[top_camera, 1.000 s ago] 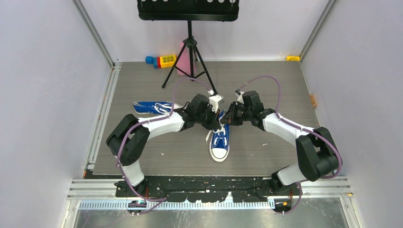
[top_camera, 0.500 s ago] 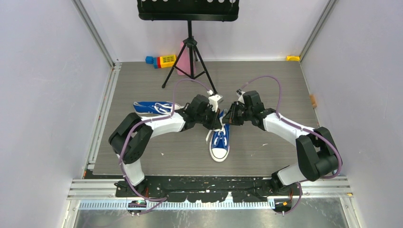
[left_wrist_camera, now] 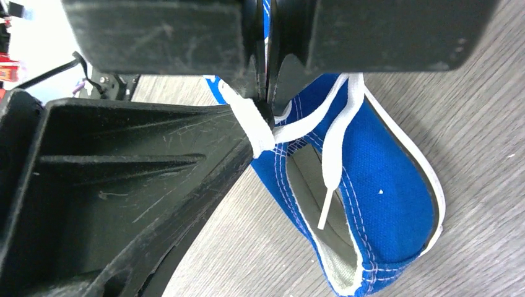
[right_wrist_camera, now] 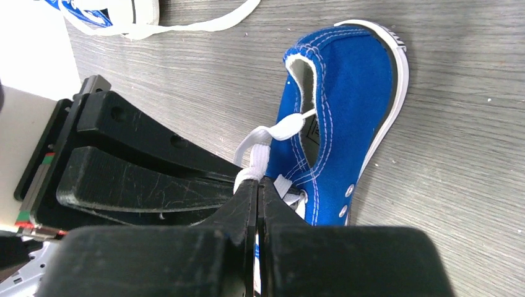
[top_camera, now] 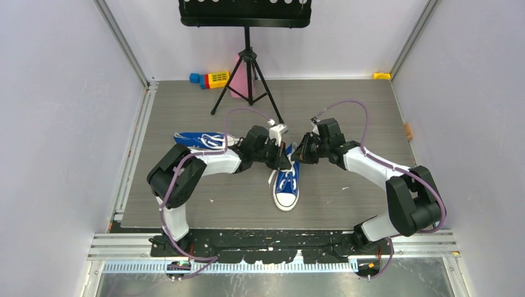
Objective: Tie the shoes
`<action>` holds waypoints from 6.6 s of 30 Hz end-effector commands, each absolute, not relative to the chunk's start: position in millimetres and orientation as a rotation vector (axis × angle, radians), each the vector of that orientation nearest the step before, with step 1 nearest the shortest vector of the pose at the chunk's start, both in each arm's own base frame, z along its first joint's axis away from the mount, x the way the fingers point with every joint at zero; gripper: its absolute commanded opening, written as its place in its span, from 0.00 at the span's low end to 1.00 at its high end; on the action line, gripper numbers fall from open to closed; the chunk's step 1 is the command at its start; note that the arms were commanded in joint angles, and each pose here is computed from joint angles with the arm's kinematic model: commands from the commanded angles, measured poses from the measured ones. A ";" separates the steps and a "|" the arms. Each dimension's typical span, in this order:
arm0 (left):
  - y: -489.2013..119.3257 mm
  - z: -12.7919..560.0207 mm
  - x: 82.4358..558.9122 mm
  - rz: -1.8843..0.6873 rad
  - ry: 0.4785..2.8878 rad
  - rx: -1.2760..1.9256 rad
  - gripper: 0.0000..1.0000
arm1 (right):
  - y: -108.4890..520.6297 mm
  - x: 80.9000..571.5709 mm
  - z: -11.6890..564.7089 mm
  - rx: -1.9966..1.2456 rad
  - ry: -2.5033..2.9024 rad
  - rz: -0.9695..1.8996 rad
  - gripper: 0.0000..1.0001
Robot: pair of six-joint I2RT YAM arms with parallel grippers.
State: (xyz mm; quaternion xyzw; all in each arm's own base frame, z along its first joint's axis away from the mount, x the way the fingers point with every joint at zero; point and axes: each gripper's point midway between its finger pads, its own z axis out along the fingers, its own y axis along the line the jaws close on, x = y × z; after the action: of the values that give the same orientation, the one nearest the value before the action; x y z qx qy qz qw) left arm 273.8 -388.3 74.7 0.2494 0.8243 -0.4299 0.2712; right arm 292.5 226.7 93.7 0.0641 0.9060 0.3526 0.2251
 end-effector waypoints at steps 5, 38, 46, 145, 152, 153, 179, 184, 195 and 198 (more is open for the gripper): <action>-405.3 117.2 272.9 -1.479 1.980 0.653 0.00 | 241.6 299.3 132.1 0.150 2.409 1.072 0.00; -408.1 125.5 251.3 -1.958 1.894 0.525 0.00 | 218.9 285.7 109.5 0.180 2.492 0.912 0.10; -408.9 130.9 249.8 -1.944 1.893 0.549 0.00 | 216.2 281.5 114.6 0.175 2.490 0.904 0.00; -432.7 89.7 241.4 -1.614 2.123 0.761 0.00 | 180.4 243.8 104.3 0.342 2.557 0.783 0.18; -432.6 88.6 241.8 -1.607 2.131 0.765 0.00 | 178.7 239.1 116.6 0.338 2.555 0.786 0.01; -432.7 88.9 241.8 -1.607 2.131 0.766 0.00 | 178.3 238.5 118.7 0.336 2.556 0.784 0.00; -443.4 85.7 234.8 -1.641 2.149 0.808 0.00 | 201.7 292.2 164.1 0.307 2.453 0.844 0.00; -447.7 89.6 236.4 -1.733 2.138 0.738 0.00 | 206.8 294.2 156.5 0.343 2.423 0.929 0.00; -444.2 80.1 241.3 -1.788 2.179 0.675 0.00 | 205.1 298.3 155.8 0.371 2.377 0.985 0.02; -443.1 80.3 242.9 -1.790 2.181 0.671 0.00 | 196.5 296.6 155.8 0.379 2.366 0.965 0.13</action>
State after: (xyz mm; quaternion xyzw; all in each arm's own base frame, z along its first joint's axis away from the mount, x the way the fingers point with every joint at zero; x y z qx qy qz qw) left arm 237.9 -439.7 72.0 0.2209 0.7618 -0.5986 0.1117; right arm 289.4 198.9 134.2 0.1479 0.8991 0.3363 0.2379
